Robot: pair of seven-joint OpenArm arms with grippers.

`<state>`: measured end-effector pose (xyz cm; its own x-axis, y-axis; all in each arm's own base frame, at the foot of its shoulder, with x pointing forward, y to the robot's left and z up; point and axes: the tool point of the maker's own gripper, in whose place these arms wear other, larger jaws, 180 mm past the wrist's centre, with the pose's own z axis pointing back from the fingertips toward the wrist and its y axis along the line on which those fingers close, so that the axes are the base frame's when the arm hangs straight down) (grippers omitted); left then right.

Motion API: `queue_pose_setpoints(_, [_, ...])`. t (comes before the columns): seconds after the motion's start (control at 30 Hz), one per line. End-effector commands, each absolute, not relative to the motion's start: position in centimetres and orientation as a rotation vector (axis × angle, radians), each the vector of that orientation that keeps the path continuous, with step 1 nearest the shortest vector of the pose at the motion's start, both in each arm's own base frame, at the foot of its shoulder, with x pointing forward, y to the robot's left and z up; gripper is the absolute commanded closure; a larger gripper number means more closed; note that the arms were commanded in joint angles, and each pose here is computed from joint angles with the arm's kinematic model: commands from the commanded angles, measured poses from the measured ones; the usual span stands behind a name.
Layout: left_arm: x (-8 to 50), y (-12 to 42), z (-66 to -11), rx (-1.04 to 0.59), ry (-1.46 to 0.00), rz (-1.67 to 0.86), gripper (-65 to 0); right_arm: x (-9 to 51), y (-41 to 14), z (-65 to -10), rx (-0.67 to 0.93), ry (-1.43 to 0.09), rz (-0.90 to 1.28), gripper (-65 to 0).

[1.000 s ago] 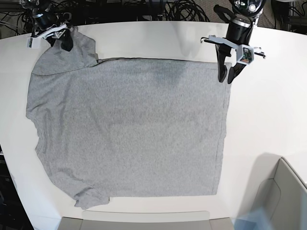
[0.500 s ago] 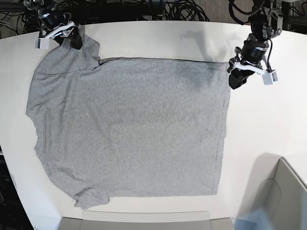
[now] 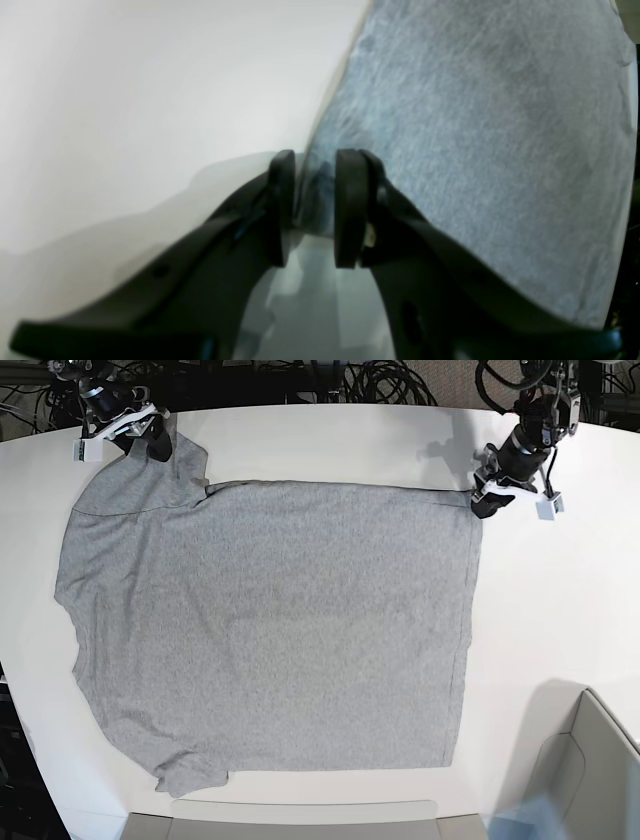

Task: Fold the T-shirt properly
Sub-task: 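Lower both grippers and pinch the shirt's shoulder edge at each end, then lift the shoulder edge with both grippers and fold it over toward the hem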

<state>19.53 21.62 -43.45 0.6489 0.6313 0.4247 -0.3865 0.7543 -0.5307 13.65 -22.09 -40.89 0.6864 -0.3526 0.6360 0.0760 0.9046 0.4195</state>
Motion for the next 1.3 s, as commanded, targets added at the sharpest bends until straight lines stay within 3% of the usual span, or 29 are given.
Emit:
queue_pose_setpoints(0.0, [18.9,21.0,-43.8,-0.421,-0.598,0.582,-15.4,13.2,-22.4,-41.1,0.360,-0.755,-0.236,-31.7])
queue_pose_setpoints(0.27, [19.6,18.7,-44.1,-0.461,-0.585,0.539,-15.0,13.3,-22.7,-41.0,0.355,-0.754,-0.223,-29.4])
queue_pose_setpoints(0.37, [19.2,19.1,-44.8,-0.432,-0.573,0.531,-11.8,13.3,-22.7,-41.0,0.354,-0.754,-0.222,-20.6])
queue_pose_setpoints(0.47, [19.3,19.6,-44.9,-0.411,-0.590,0.554,0.0,13.3,-22.8,-40.9,0.352,-0.756,-0.221,-7.2])
queue_pose_setpoints(0.53, [19.2,20.5,-44.9,-0.396,-0.598,0.580,0.0,13.4,-23.0,-40.8,0.348,-0.757,-0.210,0.0])
queue_pose_setpoints(1.07, [12.4,25.5,-39.5,-0.258,-0.656,0.623,0.0,13.3,-23.5,-32.8,0.256,-0.911,-0.130,0.0])
queue_pose_setpoints(1.27, [13.2,27.5,-36.7,-0.213,-0.740,0.614,0.0,13.8,-22.9,-31.5,0.254,-0.963,-0.146,0.0])
